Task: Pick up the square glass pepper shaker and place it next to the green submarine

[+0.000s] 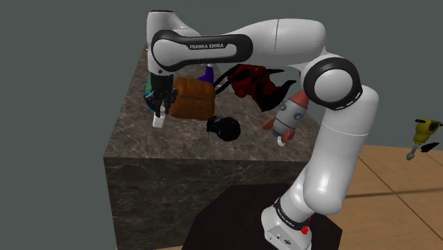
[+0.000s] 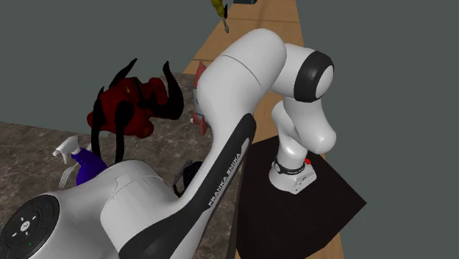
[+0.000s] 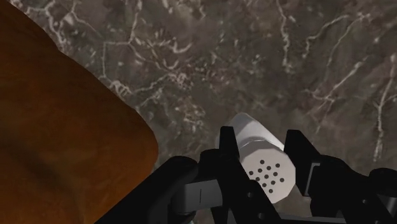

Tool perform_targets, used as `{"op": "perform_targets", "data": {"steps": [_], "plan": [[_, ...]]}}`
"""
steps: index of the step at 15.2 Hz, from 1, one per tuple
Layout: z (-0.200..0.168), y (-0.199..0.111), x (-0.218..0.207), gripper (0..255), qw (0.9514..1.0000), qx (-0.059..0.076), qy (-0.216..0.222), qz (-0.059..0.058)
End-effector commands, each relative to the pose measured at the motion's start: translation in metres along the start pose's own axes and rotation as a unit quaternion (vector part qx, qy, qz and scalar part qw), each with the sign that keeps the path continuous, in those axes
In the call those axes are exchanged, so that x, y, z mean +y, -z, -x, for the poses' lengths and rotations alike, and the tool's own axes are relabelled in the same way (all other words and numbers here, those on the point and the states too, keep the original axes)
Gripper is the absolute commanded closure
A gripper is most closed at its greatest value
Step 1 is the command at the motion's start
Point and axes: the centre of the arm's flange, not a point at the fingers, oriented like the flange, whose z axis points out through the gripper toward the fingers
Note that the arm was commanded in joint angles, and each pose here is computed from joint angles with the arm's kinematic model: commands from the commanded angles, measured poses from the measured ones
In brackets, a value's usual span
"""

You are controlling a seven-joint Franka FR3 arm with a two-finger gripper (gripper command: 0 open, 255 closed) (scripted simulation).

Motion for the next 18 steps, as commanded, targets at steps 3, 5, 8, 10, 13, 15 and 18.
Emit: {"op": "perform_targets", "data": {"steps": [3, 5, 8, 10, 13, 15, 18], "plan": [[-0.002, -0.022, -0.001, 255, 1.0000, -0.004, 0.000, 0.001], [-0.002, -0.022, -0.001, 255, 1.0000, -0.004, 0.000, 0.001], [-0.002, -0.022, -0.001, 255, 1.0000, -0.004, 0.000, 0.001], [-0.002, -0.022, -0.001, 255, 1.0000, -0.004, 0.000, 0.001], [-0.005, -0.022, 0.004, 0, 1.0000, -0.004, 0.000, 0.001], [-0.005, -0.022, 0.003, 0, 1.0000, -0.004, 0.000, 0.001], [-0.002, 0.004, -0.001, 0, 1.0000, -0.004, 0.000, 0.001]]}}
